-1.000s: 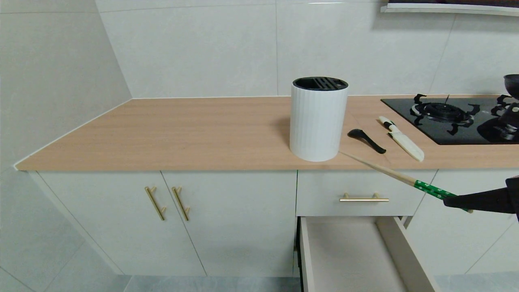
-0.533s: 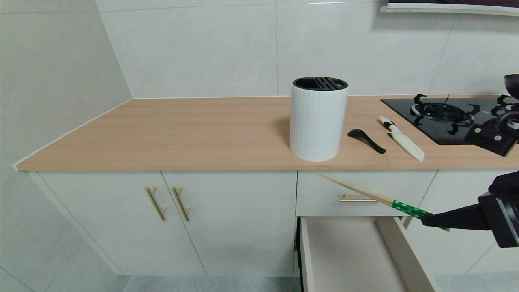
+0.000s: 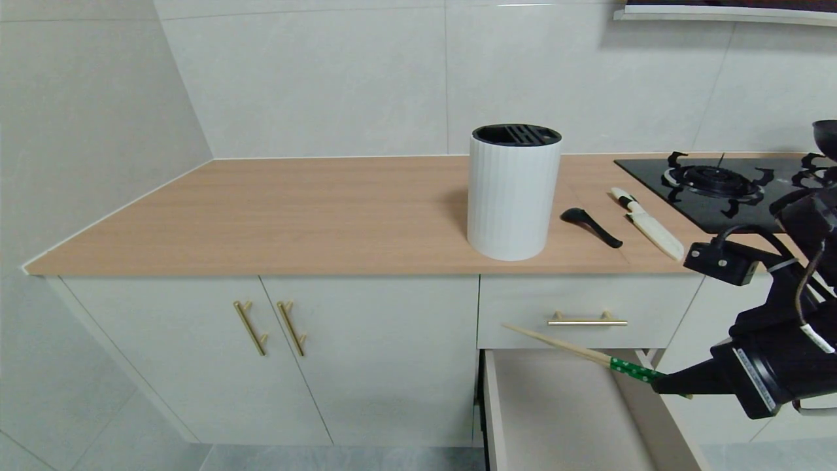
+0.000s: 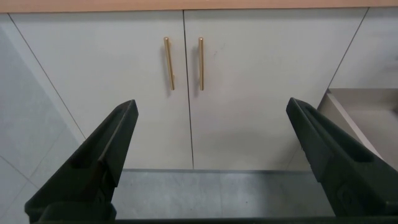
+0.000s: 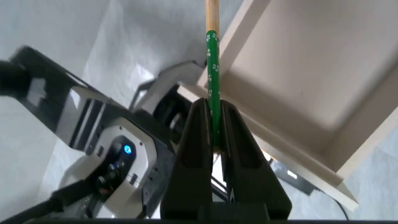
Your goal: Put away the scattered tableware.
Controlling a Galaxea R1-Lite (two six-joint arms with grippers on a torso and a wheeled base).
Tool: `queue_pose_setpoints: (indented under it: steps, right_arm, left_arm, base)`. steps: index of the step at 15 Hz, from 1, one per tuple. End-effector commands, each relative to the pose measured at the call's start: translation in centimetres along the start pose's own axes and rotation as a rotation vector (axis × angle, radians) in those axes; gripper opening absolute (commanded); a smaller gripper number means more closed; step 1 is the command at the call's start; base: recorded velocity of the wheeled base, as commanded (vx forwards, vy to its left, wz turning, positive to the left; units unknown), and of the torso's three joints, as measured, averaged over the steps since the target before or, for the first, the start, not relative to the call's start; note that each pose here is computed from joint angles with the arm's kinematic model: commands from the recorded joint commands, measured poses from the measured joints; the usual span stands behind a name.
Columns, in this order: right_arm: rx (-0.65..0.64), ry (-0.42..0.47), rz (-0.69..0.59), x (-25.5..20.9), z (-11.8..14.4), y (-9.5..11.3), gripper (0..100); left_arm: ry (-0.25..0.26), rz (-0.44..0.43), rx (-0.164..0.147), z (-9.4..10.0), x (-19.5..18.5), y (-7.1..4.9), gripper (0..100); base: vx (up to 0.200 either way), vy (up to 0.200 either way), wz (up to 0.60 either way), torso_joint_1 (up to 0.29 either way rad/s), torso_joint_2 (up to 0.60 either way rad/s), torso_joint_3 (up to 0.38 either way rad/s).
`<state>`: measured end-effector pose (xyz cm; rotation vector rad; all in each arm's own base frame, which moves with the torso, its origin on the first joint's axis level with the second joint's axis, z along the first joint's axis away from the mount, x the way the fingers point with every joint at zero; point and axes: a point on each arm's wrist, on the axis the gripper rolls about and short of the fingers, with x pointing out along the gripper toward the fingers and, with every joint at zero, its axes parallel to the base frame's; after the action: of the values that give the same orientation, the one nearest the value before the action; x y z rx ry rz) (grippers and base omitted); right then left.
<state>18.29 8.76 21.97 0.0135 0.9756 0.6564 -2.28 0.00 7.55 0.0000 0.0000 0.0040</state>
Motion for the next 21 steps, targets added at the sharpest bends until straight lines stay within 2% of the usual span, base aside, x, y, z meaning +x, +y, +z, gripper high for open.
queue_pose_setpoints:
  steps: [1,5,15,21]
  right_arm:
    - [0.008,0.042,0.001,1.1,0.0,-0.2,0]
    - [0.011,0.056,0.001,1.5,0.1,-0.3,0]
    - [0.021,0.083,-0.001,2.3,0.2,-0.6,0]
    - [0.02,0.082,-0.001,2.3,0.2,-0.6,0]
  left_arm:
    - [0.0,0.001,0.0,0.0,0.0,0.0,100]
    - [0.002,0.001,0.0,0.0,0.0,0.0,100]
    - [0.0,0.001,0.0,0.0,0.0,0.0,100]
    - [0.0,0.001,0.0,0.0,0.0,0.0,100]
  base:
    - [0.0,0.0,0.0,0.0,0.0,0.0]
    - [0.0,0.0,0.0,-0.129,0.31,0.188]
    - [0.0,0.0,0.0,-0.157,0.46,0.299]
    - [0.0,0.0,0.0,-0.06,0.29,0.214]
